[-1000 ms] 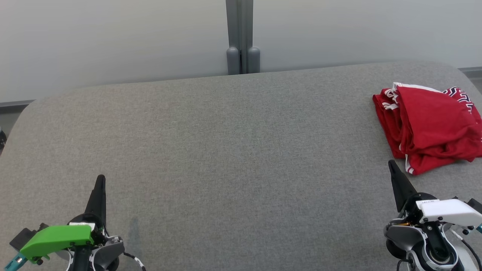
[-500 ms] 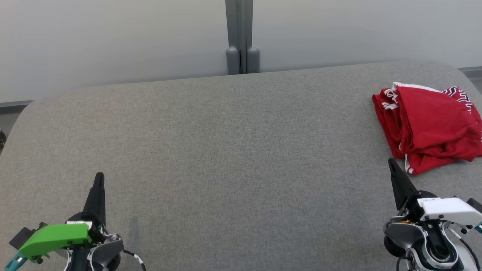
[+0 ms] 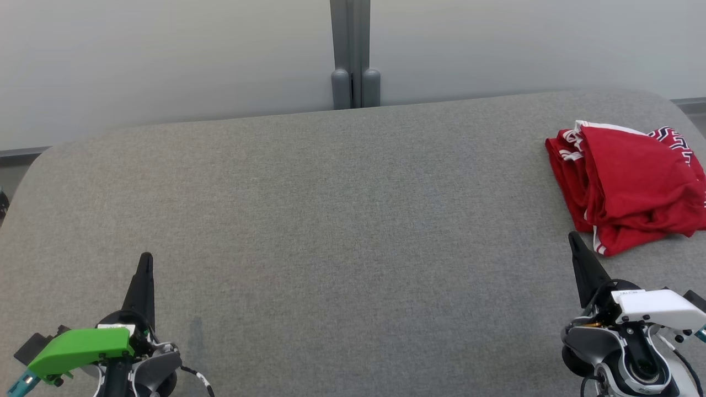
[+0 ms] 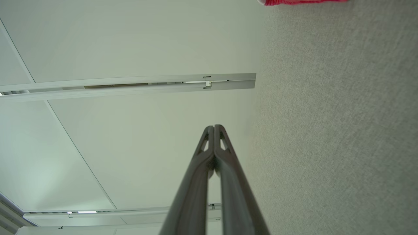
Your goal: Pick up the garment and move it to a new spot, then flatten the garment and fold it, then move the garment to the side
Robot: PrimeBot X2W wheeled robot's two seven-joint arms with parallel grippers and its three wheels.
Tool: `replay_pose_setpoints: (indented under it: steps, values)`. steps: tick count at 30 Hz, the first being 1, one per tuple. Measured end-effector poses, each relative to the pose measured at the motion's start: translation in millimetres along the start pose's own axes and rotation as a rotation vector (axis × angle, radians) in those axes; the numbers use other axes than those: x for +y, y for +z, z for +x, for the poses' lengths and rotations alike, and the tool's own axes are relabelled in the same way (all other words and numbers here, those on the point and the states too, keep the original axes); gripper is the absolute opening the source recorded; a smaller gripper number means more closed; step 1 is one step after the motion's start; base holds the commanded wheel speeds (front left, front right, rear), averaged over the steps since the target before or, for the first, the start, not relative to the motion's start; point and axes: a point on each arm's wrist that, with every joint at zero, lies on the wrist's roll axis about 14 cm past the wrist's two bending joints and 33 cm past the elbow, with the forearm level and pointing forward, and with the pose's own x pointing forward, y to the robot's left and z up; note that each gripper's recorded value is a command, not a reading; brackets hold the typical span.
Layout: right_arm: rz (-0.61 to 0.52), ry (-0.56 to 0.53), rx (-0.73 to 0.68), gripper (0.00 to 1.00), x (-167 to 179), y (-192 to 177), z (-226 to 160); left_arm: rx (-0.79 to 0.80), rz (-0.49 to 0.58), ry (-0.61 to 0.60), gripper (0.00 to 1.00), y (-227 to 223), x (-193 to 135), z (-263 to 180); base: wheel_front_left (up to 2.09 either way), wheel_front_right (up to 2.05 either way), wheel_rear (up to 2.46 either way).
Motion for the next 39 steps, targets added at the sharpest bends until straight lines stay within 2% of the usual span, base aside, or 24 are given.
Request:
replay_pose_setpoints:
  steps: [39]
  values:
    - [0.002,-0.001,0.000,0.00,-0.3,-0.2,-0.1,-0.001,-0.001,0.000,0.00,0.4,0.0,-0.1,0.00,0.00,0.00]
